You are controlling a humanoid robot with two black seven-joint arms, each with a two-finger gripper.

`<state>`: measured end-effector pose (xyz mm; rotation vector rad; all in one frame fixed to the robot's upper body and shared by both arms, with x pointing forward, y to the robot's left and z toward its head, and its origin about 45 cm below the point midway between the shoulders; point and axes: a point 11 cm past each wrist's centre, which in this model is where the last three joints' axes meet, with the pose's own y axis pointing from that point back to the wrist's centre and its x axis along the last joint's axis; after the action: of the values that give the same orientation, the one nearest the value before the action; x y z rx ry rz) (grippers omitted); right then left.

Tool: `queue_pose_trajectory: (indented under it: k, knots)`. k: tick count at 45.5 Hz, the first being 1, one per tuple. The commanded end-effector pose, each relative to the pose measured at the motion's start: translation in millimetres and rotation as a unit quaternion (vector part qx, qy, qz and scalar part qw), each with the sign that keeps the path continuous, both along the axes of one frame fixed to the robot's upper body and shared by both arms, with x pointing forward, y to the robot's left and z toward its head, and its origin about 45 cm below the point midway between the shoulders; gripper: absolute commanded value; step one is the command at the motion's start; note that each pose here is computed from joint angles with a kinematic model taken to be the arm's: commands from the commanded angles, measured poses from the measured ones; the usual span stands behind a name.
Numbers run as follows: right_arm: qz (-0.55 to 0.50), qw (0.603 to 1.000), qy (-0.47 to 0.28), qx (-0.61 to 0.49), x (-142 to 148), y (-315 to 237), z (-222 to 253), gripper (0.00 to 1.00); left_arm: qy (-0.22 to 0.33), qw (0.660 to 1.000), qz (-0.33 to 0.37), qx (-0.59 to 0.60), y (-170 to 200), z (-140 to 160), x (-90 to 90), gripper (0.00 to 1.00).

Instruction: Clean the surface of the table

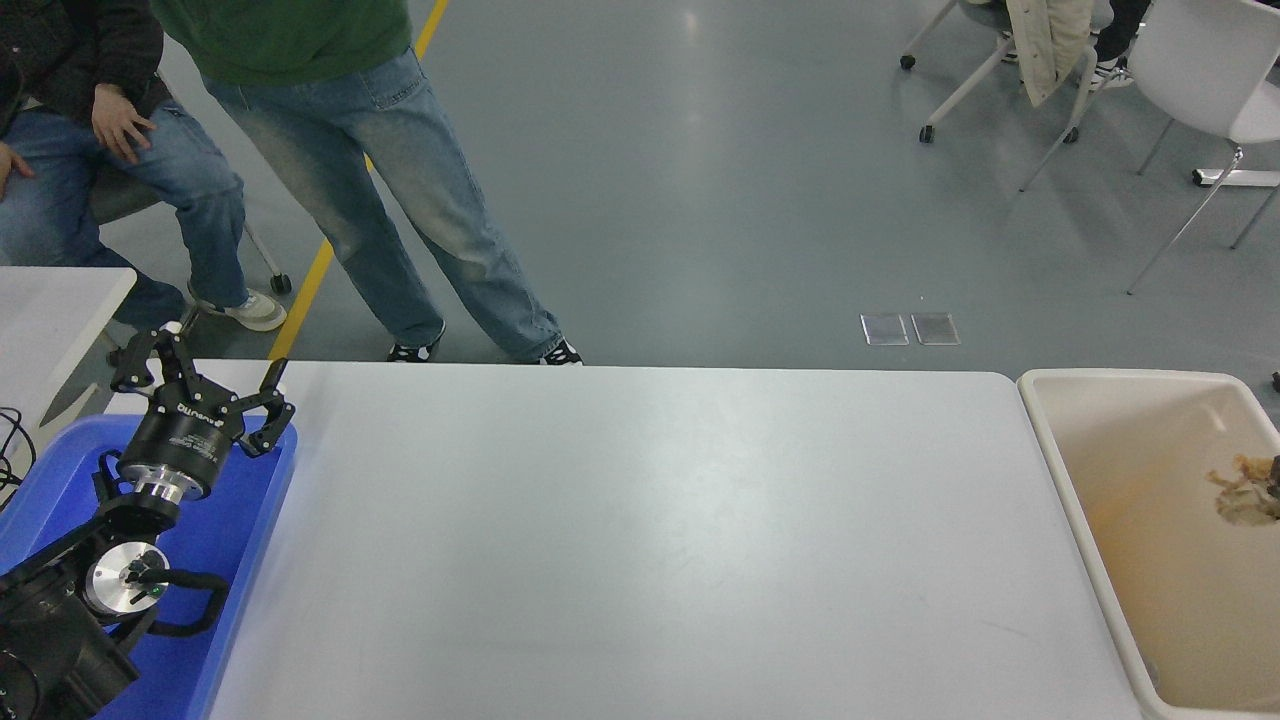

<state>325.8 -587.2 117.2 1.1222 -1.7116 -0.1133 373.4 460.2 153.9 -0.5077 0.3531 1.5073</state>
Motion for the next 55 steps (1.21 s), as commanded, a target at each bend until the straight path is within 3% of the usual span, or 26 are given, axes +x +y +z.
queue_pose_trajectory:
  k: [1, 7, 9, 13, 14, 16, 37, 48, 55]
  knots:
    - [-0.029, 0.999, -0.007, -0.013, -1, 23, -23, 0.00, 0.000, 1.000, 0.000, 0.000, 0, 0, 0.0, 1.00]
    - [-0.036, 0.999, -0.009, -0.018, -4, 22, -24, 0.00, 0.000, 1.000, 0.000, 0.000, 0, 0, 0.0, 1.00]
    - [-0.036, 0.999, -0.009, -0.018, -4, 22, -24, 0.05, 0.000, 1.000, 0.000, 0.000, 0, 0, 0.0, 1.00]
    - [-0.033, 0.999, -0.007, -0.020, -5, 22, -25, 0.37, -0.001, 1.000, 0.000, 0.000, 0, 1, 0.6, 1.00]
    - [-0.033, 0.999, -0.006, -0.021, -5, 22, -25, 0.53, 0.000, 1.000, 0.000, 0.000, 0, 0, 0.0, 1.00]
    - [-0.037, 0.999, -0.009, -0.019, -5, 21, -25, 1.00, 0.000, 1.000, 0.000, 0.000, 0, 0, 0.0, 1.00]
    - [-0.047, 0.999, -0.026, -0.005, 0, 19, -18, 1.00, 0.000, 1.000, -0.001, 0.000, 0, 0, 0.0, 1.00]
    - [-0.156, 0.971, -0.137, 0.121, 1, 19, -17, 1.00, 0.000, 1.000, 0.000, 0.000, 0, 0, 0.0, 1.00]
    - [-0.158, 0.955, -0.171, 0.183, 15, 24, -9, 1.00, 0.000, 1.000, 0.000, 0.000, 0, 0, 0.0, 1.00]
